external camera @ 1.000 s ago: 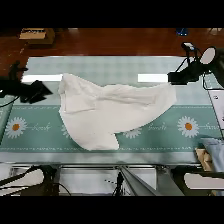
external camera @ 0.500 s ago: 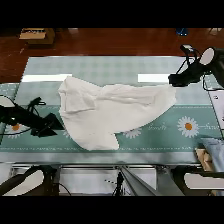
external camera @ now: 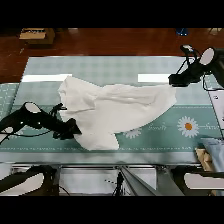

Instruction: Fold the shirts.

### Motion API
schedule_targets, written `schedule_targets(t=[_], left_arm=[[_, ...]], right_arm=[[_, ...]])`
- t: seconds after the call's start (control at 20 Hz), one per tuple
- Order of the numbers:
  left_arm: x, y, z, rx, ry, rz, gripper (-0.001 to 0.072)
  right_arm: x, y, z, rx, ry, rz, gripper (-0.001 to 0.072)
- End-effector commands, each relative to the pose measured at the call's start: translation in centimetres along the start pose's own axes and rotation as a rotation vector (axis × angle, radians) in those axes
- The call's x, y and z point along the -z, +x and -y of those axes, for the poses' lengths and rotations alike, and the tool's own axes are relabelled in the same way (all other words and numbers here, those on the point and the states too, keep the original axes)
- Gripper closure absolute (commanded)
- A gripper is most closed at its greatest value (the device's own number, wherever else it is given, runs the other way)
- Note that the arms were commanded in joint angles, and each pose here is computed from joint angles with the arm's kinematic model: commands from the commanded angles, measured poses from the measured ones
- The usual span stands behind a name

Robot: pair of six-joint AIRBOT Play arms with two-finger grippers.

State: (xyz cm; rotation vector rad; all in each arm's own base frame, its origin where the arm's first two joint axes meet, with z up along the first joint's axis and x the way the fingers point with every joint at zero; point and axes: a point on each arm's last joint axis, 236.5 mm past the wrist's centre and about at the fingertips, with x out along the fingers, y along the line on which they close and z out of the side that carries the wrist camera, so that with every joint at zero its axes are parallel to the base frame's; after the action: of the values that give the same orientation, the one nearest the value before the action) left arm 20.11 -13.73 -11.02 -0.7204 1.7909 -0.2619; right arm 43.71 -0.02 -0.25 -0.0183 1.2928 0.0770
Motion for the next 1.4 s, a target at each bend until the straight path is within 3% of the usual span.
schedule_targets(t=[0.0, 0.05, 0.1, 0.15, 0.2, 0.25, 0.4, 0.55, 0.7, 1.3, 1.35], left_arm=[[-1.9, 1.1, 0.9, 0.041, -0.010, 0.058, 0.0686], [-2.1, 1.0, 1.1, 0.045, 0.011, 0.062, 0.0687], [-2.1, 0.9, 1.1, 0.045, 0.028, 0.064, 0.0688], [-2.1, 0.9, 1.2, 0.045, 0.032, 0.064, 0.0688], [-2.0, 0.9, 1.2, 0.046, 0.032, 0.060, 0.0688], [-1.8, 0.9, 1.2, 0.047, 0.047, 0.054, 0.0687], [-1.6, 0.9, 1.2, 0.048, 0.078, 0.045, 0.0687], [-1.6, 0.9, 1.2, 0.047, 0.091, 0.046, 0.0688], [-1.7, 0.9, 1.2, 0.047, 0.096, 0.048, 0.0687], [-2.2, 0.9, 1.2, 0.043, 0.102, 0.071, 0.0688], [-2.2, 0.9, 1.2, 0.043, 0.103, 0.072, 0.0688]], right_arm=[[0.3, 0.0, 0.1, 0.003, -0.002, -0.012, 0.0691], [0.4, 0.0, 0.4, 0.017, -0.008, -0.018, 0.0689], [0.5, -0.1, 1.1, 0.042, -0.013, -0.019, 0.0633], [0.5, -0.3, 2.0, 0.061, -0.006, -0.017, 0.0424], [0.7, -0.4, 3.5, 0.070, 0.025, -0.017, 0.0266], [1.3, -0.6, 5.5, 0.081, 0.072, -0.027, 0.0223], [4.2, -1.1, 11.5, 0.046, 0.266, -0.063, 0.0216], [5.7, -0.7, 11.5, -0.252, 0.498, -0.007, 0.0216], [8.2, 1.4, 10.7, -0.382, 0.640, -0.014, 0.0216], [7.1, 9.5, 1.9, -0.416, 0.614, -0.036, 0.0220], [7.1, 10.2, 0.9, -0.423, 0.601, -0.048, 0.0314]])
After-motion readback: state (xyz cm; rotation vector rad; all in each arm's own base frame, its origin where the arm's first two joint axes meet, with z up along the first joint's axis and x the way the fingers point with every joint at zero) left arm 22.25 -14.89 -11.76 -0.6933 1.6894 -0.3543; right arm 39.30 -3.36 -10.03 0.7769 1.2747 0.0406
